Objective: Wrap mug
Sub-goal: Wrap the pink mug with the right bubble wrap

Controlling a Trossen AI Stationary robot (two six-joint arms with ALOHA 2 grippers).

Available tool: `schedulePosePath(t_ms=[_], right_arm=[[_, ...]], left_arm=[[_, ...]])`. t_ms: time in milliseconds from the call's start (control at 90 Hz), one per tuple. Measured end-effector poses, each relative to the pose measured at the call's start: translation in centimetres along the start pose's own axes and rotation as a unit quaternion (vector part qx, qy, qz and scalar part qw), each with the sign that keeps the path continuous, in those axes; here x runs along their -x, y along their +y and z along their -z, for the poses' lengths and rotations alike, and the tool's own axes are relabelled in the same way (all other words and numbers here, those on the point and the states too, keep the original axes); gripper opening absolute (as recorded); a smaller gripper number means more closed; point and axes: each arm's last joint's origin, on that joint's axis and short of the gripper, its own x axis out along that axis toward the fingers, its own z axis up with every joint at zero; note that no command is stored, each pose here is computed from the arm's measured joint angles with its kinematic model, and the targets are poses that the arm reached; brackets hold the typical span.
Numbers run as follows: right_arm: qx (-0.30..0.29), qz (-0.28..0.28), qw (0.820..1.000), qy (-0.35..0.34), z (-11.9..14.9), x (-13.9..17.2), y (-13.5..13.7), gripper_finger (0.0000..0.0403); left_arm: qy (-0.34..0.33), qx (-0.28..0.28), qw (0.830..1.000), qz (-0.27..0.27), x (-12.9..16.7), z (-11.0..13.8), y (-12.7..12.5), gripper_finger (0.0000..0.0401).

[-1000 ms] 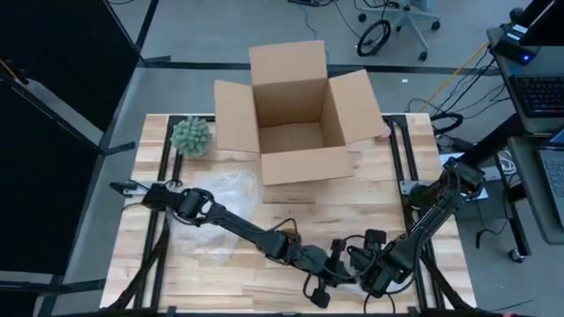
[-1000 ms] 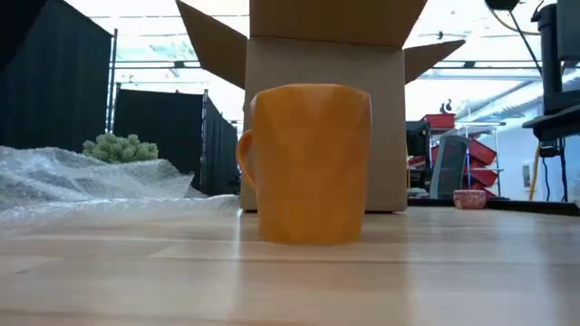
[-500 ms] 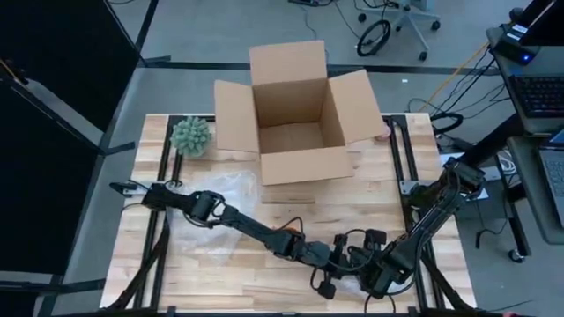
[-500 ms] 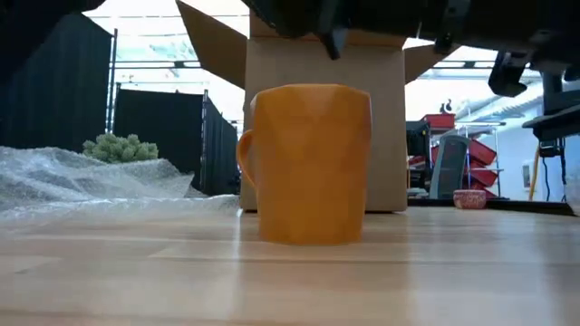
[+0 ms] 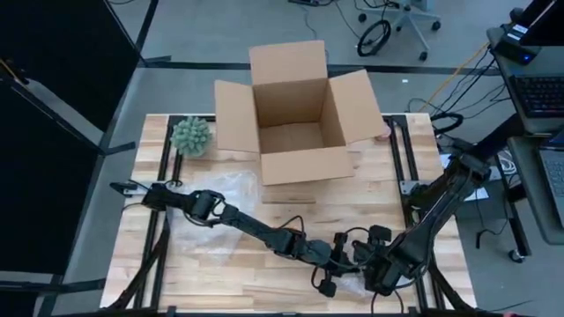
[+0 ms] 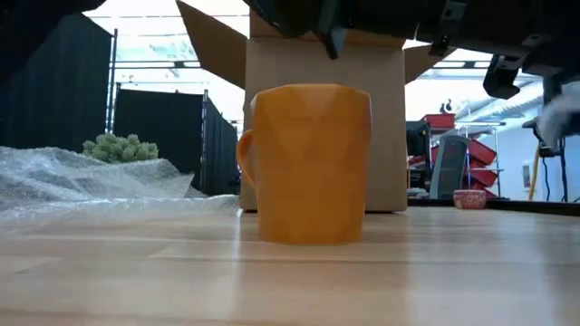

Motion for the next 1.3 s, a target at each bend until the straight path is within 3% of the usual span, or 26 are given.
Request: schedulePosePath(t_ms=[189,556,978,1300], right_arm=[[-0.004,-0.017,1.0,-0.011,-0.5,2.4,0.0,0.0233],[-0.004,-0.06,0.997,-0.05,1.5,2.9,2.2,0.0233],[-0.004,-0.052,0.998,-0.027,2.9,-3.1,2.6,0.0233],[-0.004,-0.046,0.999,-0.022,2.8,-3.2,2.5,0.0233]], left_arm=[[0.0,0.0,1.0,0.0,0.0,0.0,0.0,0.0],[0.002,0.0,1.0,-0.005,0.0,0.0,0.1,0.0],[0.001,0.0,1.0,-0.008,0.0,0.1,0.1,0.0],[-0.007,-0.002,1.0,-0.004,1.3,-2.6,-0.6,0.0]])
